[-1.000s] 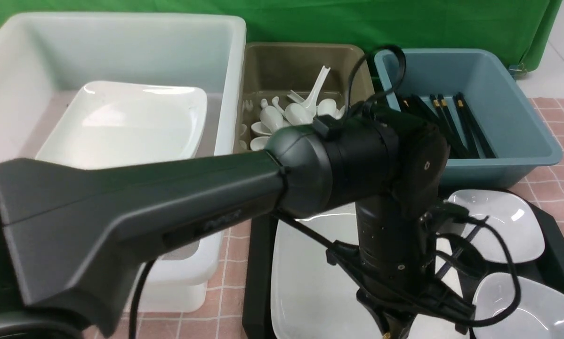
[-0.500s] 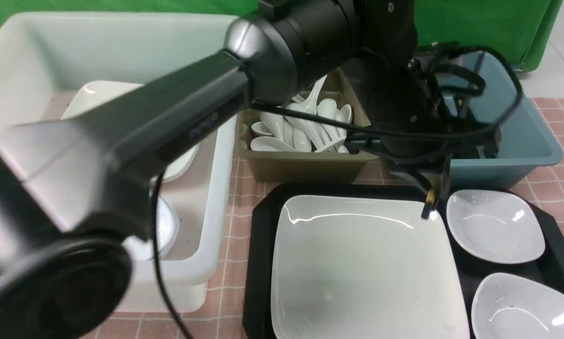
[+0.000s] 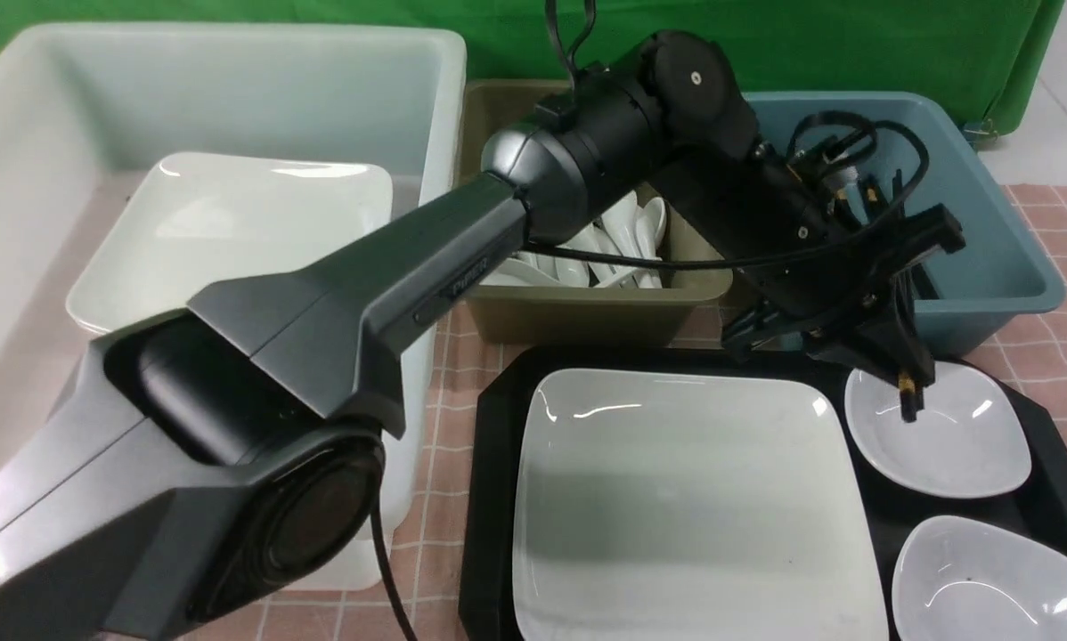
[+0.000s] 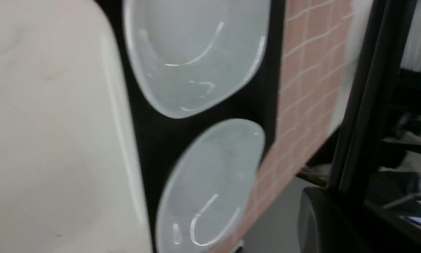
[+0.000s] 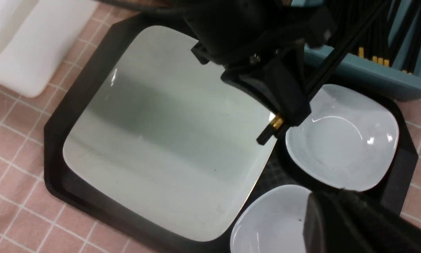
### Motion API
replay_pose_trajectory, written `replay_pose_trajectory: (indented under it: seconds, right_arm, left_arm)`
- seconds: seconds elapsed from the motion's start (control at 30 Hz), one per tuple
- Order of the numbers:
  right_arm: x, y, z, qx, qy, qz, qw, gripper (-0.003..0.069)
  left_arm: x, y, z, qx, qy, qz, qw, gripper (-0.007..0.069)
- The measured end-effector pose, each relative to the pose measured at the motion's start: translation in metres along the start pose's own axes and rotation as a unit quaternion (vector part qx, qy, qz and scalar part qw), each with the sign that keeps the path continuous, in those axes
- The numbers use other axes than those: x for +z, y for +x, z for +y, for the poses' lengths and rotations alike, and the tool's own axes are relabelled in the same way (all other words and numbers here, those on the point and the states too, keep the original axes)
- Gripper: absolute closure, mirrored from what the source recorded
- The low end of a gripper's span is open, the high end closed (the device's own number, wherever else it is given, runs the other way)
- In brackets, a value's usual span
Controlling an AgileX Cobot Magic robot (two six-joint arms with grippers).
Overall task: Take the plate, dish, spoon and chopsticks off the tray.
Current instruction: Use the left arm to put the chopsticks into the small storage box on the right
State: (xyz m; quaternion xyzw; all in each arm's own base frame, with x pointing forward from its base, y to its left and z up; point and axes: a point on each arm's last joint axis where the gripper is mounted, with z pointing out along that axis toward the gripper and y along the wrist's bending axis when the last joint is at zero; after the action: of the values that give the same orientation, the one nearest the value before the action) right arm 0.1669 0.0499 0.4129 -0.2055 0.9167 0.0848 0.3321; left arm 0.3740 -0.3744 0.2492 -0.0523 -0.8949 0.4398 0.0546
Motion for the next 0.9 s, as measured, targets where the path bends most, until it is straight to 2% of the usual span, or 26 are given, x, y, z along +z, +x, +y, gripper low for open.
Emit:
replay_pose_trajectory:
  seconds: [0.07,0.1,0.23,0.4,0.53,0.7,0.9]
  right_arm:
    - [0.0,0.0,0.0,0.0,0.0,-0.001,1.0,0.0546]
    - [0.0,0.0,0.0,0.0,0.001,-0.002,1.0,0.0544]
    - [0.0,-0.002,0.0,0.0,0.002,-0.009,1.0,0.0539]
    - [0.0,-0.002,-0.001,0.0,0.003,-0.013,1.0,0.0536]
    - [0.0,-0.002,-0.001,0.0,0.003,-0.013,1.0,0.0531]
    - [0.0,-0.003,-0.001,0.0,0.004,-0.015,1.0,0.0525]
    - [0.0,-0.003,-0.001,-0.002,0.004,-0.017,1.0,0.0517]
  left_arm:
    - [-0.005,-0.004,0.0,-0.018,0.022,-0.002,1.0,0.0606]
    - [-0.011,-0.009,-0.001,-0.04,0.048,-0.008,0.998,0.0606]
    - [-0.025,-0.025,0.003,-0.107,0.084,-0.045,0.99,0.0606]
    - [-0.03,-0.036,0.007,-0.161,0.102,-0.073,0.979,0.0606]
    - [-0.029,-0.042,0.007,-0.179,0.118,-0.097,0.972,0.0604]
    - [-0.015,-0.045,0.02,-0.221,0.12,-0.074,0.965,0.0602]
    - [-0.007,-0.052,0.028,-0.234,0.123,-0.086,0.961,0.0596]
